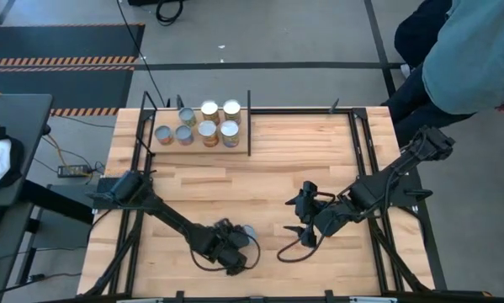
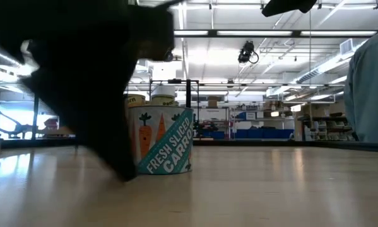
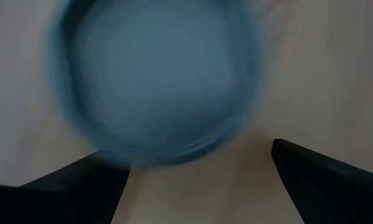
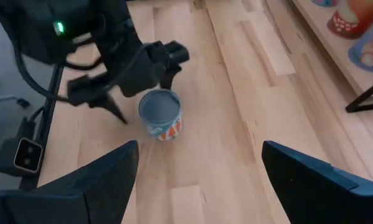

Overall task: Pick and place cans onto a shelf
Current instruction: Put the canned sliced carrots on the shelf

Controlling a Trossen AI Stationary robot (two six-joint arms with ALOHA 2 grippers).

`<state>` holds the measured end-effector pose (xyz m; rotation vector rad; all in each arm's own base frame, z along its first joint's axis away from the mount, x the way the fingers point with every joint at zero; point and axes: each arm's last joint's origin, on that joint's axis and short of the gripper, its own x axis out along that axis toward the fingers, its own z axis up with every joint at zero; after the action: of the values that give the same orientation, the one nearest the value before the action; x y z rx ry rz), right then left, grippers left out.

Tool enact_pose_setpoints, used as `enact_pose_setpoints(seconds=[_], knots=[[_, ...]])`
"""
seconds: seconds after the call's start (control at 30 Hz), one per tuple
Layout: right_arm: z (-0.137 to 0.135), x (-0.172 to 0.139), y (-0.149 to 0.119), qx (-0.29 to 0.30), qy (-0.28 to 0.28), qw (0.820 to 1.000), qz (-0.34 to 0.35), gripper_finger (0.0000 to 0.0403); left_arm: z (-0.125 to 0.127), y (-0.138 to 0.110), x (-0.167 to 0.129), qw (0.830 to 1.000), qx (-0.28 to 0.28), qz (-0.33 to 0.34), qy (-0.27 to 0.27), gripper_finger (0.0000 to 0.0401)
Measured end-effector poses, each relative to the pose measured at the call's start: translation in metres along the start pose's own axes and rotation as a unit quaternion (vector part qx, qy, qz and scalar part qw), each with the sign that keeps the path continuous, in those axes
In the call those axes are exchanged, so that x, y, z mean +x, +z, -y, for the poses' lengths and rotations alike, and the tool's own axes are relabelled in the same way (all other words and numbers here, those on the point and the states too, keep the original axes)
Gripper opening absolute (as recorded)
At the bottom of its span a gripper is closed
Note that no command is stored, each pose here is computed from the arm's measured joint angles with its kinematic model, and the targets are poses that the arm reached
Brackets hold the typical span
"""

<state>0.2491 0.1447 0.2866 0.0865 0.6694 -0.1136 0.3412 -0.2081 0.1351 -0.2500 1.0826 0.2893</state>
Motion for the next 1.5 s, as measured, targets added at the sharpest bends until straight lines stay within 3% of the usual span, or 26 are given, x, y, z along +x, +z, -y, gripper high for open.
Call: enact_pose_setpoints(seconds=[0.33, 0.53, 0.63, 0.8, 0.93, 1.1, 1.3, 1.5], knots=[[-0.009, -0.007, -0.006, -0.014, 0.019, 1.000, -0.004, 0.0348, 0.003, 0.005, 0.011, 0.999, -0.016, 0.047, 0.006, 0.0393], [-0.012, -0.012, -0.014, -0.048, 0.031, 0.998, -0.038, 0.0348, 0.012, 0.011, 0.010, 0.995, 0.041, 0.091, -0.031, 0.0393], [-0.019, 0.003, -0.029, -0.091, 0.019, 0.992, -0.085, 0.0348, 0.014, 0.009, 0.011, 0.992, 0.085, 0.096, -0.022, 0.0393], [-0.030, 0.056, -0.067, -0.143, -0.036, 0.979, -0.142, 0.0348, 0.010, 0.013, 0.013, 0.992, 0.074, 0.103, -0.008, 0.0393], [-0.033, 0.101, -0.085, -0.130, -0.072, 0.977, -0.152, 0.0348, 0.006, 0.018, 0.014, 0.992, 0.061, 0.109, -0.005, 0.0393], [-0.035, 0.138, -0.087, -0.108, -0.090, 0.980, -0.141, 0.0348, 0.004, 0.023, 0.016, 0.992, 0.079, 0.096, -0.025, 0.0393], [-0.043, 0.150, -0.060, -0.048, -0.055, 0.992, -0.108, 0.0348, 0.008, 0.029, 0.015, 0.989, 0.079, 0.115, -0.050, 0.0393], [-0.045, 0.150, -0.055, -0.028, -0.055, 0.995, -0.082, 0.0348, 0.007, 0.027, 0.015, 0.991, 0.078, 0.096, -0.058, 0.0390]])
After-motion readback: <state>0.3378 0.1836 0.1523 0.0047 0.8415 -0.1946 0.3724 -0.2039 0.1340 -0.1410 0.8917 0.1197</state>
